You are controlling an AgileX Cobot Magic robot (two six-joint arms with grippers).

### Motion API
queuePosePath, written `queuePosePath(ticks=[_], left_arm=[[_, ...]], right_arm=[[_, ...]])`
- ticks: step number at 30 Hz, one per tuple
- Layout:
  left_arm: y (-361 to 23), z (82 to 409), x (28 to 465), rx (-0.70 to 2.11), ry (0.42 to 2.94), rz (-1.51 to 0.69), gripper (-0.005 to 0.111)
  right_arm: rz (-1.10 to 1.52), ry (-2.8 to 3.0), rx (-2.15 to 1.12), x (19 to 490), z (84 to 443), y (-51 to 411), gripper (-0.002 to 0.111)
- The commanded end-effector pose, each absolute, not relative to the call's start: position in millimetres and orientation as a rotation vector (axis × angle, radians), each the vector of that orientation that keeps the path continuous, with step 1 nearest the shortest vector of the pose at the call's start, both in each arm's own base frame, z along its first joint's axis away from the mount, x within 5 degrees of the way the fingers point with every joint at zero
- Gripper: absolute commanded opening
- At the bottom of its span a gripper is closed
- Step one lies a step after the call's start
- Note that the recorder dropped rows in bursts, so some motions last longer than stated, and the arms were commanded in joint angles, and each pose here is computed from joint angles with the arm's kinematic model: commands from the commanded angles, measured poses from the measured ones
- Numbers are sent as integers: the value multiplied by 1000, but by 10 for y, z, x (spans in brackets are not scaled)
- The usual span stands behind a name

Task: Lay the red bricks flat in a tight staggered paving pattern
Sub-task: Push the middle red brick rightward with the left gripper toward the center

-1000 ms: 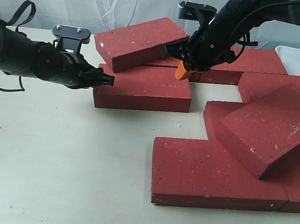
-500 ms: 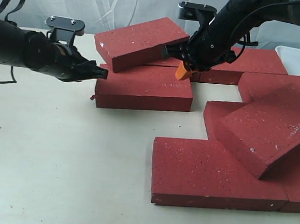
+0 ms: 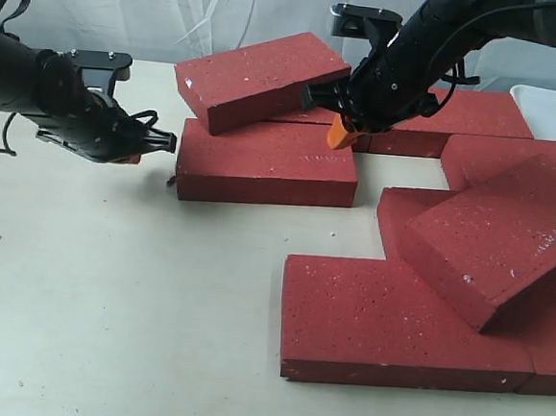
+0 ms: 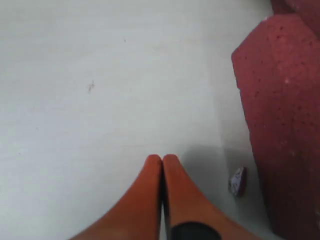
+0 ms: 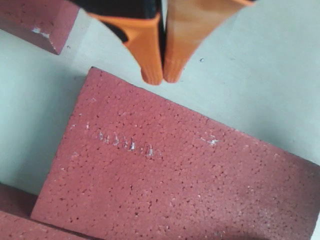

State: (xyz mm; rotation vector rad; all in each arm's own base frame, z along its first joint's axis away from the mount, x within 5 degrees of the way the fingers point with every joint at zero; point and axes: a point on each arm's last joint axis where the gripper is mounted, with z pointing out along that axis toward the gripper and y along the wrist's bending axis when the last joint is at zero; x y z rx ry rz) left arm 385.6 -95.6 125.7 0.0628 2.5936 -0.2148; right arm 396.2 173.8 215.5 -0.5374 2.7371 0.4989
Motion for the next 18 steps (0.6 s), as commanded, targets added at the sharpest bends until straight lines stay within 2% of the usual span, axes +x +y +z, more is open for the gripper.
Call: queuePosePath(ticks=[1,9,18], left_arm=[[-998,1350,3941,32,2625,-251,0],[-1053,1303,4045,5,2689,-288,0],[-1245,1281,4068,-107,2662,-458,0]], right_arm=[[489,2727,-546,3973,2176,1724,-1],[496,2760,-559,3943,2167,1720,-1],[497,2764,-561,3938,2166,1720,-1]])
